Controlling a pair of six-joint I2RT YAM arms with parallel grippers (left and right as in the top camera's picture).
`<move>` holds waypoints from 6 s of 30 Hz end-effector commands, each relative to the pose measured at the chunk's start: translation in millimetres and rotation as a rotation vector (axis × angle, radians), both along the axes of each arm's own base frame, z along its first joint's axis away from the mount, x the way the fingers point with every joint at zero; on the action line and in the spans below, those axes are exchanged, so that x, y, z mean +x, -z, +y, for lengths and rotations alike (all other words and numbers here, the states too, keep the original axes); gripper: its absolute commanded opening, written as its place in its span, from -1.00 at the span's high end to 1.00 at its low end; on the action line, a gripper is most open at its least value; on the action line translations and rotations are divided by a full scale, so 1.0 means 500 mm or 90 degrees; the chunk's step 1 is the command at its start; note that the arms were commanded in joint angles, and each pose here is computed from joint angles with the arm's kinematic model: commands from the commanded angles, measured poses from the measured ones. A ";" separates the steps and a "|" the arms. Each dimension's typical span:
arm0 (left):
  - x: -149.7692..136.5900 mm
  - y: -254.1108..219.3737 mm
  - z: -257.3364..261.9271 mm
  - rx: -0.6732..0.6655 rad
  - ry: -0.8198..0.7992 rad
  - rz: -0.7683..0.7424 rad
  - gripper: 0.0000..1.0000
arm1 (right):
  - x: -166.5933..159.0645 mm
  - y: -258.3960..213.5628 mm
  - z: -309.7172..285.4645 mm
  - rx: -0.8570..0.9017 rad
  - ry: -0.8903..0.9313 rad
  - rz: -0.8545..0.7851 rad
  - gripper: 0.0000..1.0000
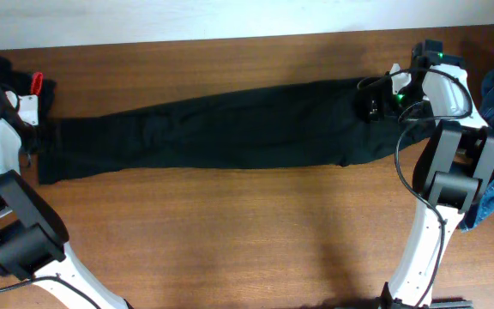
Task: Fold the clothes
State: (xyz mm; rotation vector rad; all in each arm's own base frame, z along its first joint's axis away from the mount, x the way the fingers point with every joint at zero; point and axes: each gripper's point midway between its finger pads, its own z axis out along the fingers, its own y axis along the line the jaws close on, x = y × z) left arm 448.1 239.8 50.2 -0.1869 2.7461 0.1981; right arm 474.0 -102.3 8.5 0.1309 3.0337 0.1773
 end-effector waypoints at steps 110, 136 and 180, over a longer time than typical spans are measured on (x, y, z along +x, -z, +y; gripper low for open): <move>-0.015 -0.146 -0.076 -0.086 -0.170 -0.061 0.63 | -0.013 0.044 0.003 -0.001 -0.001 0.029 -0.97; -0.050 0.103 -0.091 -0.113 -0.189 0.085 0.62 | -0.013 0.044 0.003 -0.001 -0.001 0.029 -0.97; -0.130 -0.083 -0.098 -0.233 -0.256 0.069 -0.99 | -0.013 0.044 0.003 -0.001 -0.001 0.029 -0.97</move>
